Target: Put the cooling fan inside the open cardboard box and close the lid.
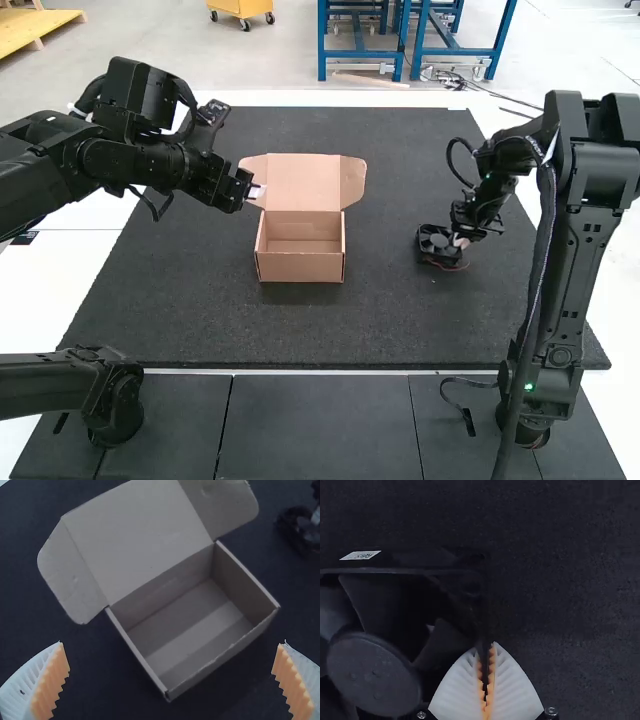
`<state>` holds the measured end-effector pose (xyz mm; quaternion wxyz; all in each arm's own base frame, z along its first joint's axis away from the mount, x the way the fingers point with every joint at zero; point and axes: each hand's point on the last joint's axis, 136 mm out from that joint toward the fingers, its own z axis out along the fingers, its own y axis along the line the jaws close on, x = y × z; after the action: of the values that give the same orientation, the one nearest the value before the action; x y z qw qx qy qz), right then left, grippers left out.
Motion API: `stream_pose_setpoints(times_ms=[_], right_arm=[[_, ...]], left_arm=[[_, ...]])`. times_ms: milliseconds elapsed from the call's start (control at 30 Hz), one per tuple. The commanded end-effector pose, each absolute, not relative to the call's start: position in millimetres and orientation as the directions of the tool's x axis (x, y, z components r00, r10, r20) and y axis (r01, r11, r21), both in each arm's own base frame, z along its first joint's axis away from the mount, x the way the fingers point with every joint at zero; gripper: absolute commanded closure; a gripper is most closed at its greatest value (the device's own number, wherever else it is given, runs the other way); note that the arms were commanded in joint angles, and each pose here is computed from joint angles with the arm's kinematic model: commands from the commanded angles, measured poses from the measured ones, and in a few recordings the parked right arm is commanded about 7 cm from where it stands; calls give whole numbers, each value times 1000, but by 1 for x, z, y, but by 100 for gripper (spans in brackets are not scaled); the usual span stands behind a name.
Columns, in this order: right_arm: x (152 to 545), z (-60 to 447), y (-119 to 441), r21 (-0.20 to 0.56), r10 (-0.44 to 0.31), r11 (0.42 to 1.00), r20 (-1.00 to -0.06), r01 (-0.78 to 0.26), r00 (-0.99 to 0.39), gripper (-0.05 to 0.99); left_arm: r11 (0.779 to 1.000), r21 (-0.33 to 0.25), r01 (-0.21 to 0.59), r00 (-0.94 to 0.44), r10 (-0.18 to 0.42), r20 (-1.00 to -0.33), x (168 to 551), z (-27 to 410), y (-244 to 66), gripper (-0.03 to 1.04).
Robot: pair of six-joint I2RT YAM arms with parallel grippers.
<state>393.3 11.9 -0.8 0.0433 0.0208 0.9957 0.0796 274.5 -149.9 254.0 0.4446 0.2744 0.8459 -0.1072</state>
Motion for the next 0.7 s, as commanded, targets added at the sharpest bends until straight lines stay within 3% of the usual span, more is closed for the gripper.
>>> stream_pose_setpoints(times_ms=[0, 267, 667], right_arm=[[407, 52, 8, 160, 117, 983, -205, 85, -972, 95], [374, 109, 18, 186, 118, 980, -259, 71, -959, 95], [309, 167, 70, 258, 39, 965, -329, -51, -944, 95]], left_arm=[[827, 79, 556, -434, 370, -822, 275, 257, -149, 5], [829, 78, 554, -426, 363, -829, 275, 256, -149, 5], [830, 78, 553, -420, 358, -834, 269, 251, -146, 5]])
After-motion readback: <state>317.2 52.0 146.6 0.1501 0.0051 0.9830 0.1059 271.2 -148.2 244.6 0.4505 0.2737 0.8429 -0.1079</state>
